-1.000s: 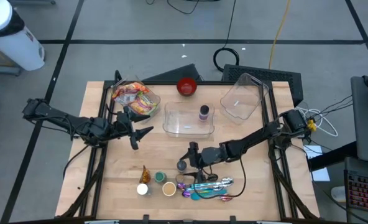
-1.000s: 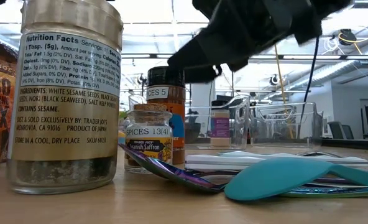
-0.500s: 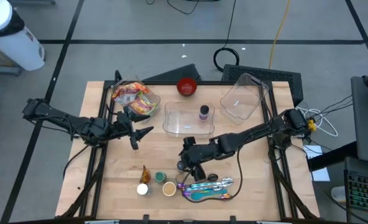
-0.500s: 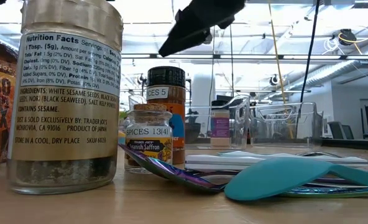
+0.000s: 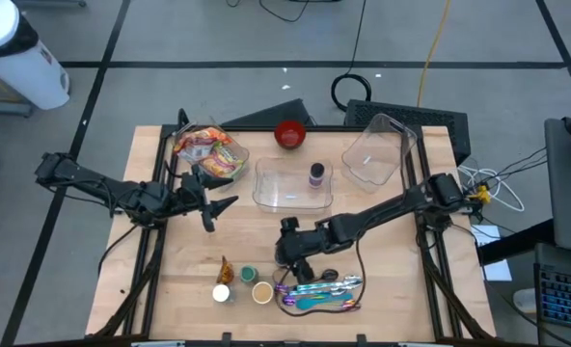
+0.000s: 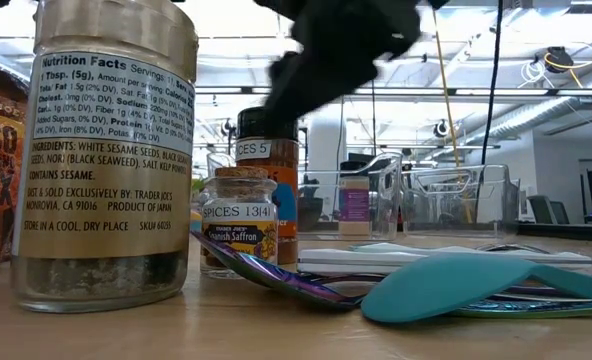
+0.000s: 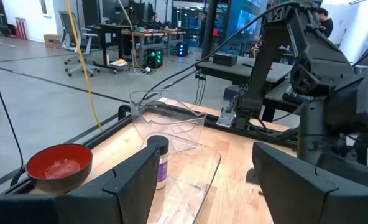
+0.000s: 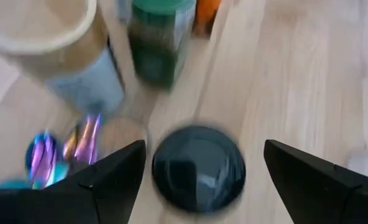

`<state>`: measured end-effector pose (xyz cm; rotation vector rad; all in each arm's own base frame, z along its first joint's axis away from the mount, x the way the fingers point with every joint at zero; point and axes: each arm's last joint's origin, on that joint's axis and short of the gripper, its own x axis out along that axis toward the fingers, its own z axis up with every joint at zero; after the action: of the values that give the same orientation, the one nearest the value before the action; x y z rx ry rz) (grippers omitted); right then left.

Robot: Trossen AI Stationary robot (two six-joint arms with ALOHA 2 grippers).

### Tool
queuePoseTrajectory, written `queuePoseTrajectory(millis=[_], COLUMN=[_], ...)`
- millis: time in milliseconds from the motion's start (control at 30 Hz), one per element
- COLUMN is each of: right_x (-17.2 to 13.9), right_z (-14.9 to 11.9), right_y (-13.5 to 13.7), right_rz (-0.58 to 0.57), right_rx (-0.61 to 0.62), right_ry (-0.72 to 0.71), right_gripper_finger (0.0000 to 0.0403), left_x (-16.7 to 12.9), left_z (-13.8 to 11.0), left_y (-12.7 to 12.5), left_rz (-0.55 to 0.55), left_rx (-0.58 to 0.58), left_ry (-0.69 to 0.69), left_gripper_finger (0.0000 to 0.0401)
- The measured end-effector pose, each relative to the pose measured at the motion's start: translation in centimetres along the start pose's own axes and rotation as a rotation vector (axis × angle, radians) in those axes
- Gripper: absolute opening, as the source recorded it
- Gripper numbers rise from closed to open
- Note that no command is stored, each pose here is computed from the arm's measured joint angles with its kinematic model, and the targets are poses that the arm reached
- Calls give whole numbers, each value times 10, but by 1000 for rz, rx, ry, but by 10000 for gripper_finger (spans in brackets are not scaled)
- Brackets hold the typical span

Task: Pick & Place Food Item
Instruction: Put the orange seasoning bottle into the center transparent bin

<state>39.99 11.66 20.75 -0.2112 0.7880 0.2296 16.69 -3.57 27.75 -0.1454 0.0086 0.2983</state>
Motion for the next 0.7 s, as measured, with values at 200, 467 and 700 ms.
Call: queuePoseTrajectory(millis=[200,467,700], right_x=[2,1,1], right_z=[-3,-3,-3], right_y=[1,0,0], right_rz=[1,2,1], right_rx=[2,2,3], right_ry=[24,28,27], right_gripper_finger=[317,276,215], left_x=[0,0,0], left_z=[-1,-1,-1], left_y=[0,0,0], left_rz=[1,1,1], left_rx=[3,3,2], left_ry=[5,5,5], left_gripper_finger=[266,266,266])
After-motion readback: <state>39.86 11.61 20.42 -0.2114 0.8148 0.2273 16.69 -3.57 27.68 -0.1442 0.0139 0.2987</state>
